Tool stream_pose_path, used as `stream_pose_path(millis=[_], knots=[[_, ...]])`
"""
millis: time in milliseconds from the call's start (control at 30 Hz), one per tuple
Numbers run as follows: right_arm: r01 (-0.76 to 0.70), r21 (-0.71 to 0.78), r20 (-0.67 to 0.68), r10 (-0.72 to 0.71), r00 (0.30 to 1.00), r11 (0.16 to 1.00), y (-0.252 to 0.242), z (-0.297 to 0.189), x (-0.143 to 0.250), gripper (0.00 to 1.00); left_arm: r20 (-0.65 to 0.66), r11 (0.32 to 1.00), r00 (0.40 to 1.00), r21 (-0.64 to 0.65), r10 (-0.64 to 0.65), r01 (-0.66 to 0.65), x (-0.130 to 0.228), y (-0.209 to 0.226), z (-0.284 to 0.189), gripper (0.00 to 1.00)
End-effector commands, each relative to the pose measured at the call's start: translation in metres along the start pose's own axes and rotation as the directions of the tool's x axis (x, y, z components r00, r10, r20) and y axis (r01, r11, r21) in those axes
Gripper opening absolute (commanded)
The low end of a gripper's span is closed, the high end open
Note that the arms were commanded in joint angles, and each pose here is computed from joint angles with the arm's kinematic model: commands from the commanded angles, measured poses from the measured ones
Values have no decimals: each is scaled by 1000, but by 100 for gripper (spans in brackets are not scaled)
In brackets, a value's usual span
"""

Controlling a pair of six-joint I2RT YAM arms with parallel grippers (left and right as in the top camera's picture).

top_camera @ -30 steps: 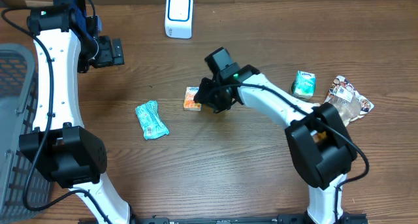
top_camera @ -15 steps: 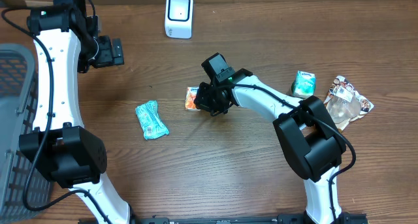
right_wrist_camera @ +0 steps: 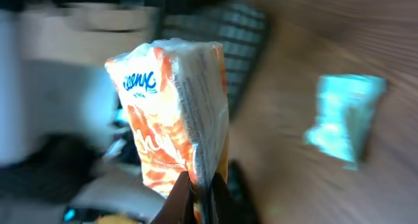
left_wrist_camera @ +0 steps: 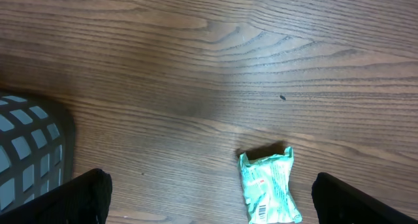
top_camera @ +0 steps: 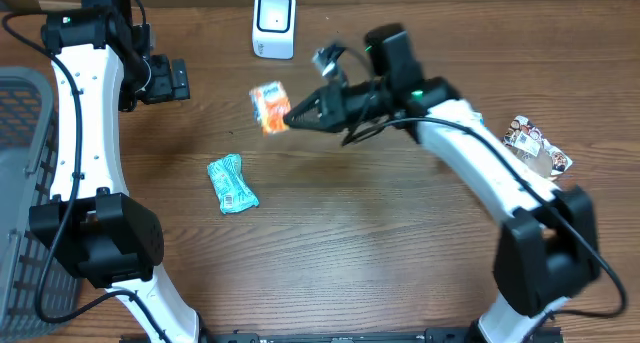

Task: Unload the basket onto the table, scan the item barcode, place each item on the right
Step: 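Lift the orange pack and hold it at the scanner, right gripper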

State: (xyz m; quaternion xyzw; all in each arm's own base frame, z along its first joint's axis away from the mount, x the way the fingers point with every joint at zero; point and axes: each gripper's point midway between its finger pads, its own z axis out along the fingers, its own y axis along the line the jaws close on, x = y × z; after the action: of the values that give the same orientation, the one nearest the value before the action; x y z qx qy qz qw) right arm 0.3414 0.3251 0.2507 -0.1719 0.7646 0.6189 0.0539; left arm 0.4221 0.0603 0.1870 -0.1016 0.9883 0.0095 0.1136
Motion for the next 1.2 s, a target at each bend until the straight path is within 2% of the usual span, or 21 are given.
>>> stream_pose_path(millis=[0,100,267,367,567,733,833,967,1000,1033,1167], knots=[[-107,-178,-84,93,992,978,43,-28,3,4,27,1000,999,5,26,-26,0,-1,-11,100],[-184,-179,-87,171,981,966,43,-36,-1,4,27,1000,999,5,26,-26,0,-1,-11,100],[-185,-176,-83,173,981,967,42,-36,-2,4,27,1000,999,5,26,-26,0,-1,-11,100],[-184,-137,-36,181,983,973,34,-34,-9,4,27,1000,999,5,26,-26,0,-1,-11,100],[-153,30,140,147,979,988,1,-32,-32,4,27,1000,999,5,26,-26,0,-1,-11,100],[-168,144,191,140,972,975,-15,-30,-35,4,27,1000,999,5,26,-26,0,-1,-11,100],[-173,292,238,104,966,940,-22,-39,-40,4,27,1000,999,5,26,-26,0,-1,-11,100],[-141,533,307,-35,951,834,-23,-64,-58,4,27,1000,999,5,26,-26,0,-1,-11,100],[-136,664,335,-130,933,736,-22,-85,-71,4,27,1000,999,5,26,-26,0,-1,-11,100],[-135,730,343,-189,920,670,-22,-96,-80,4,27,1000,999,5,26,-26,0,-1,-11,100],[-122,900,322,-448,834,419,-21,-122,-120,4,27,1000,999,5,24,-24,0,0,-11,100]])
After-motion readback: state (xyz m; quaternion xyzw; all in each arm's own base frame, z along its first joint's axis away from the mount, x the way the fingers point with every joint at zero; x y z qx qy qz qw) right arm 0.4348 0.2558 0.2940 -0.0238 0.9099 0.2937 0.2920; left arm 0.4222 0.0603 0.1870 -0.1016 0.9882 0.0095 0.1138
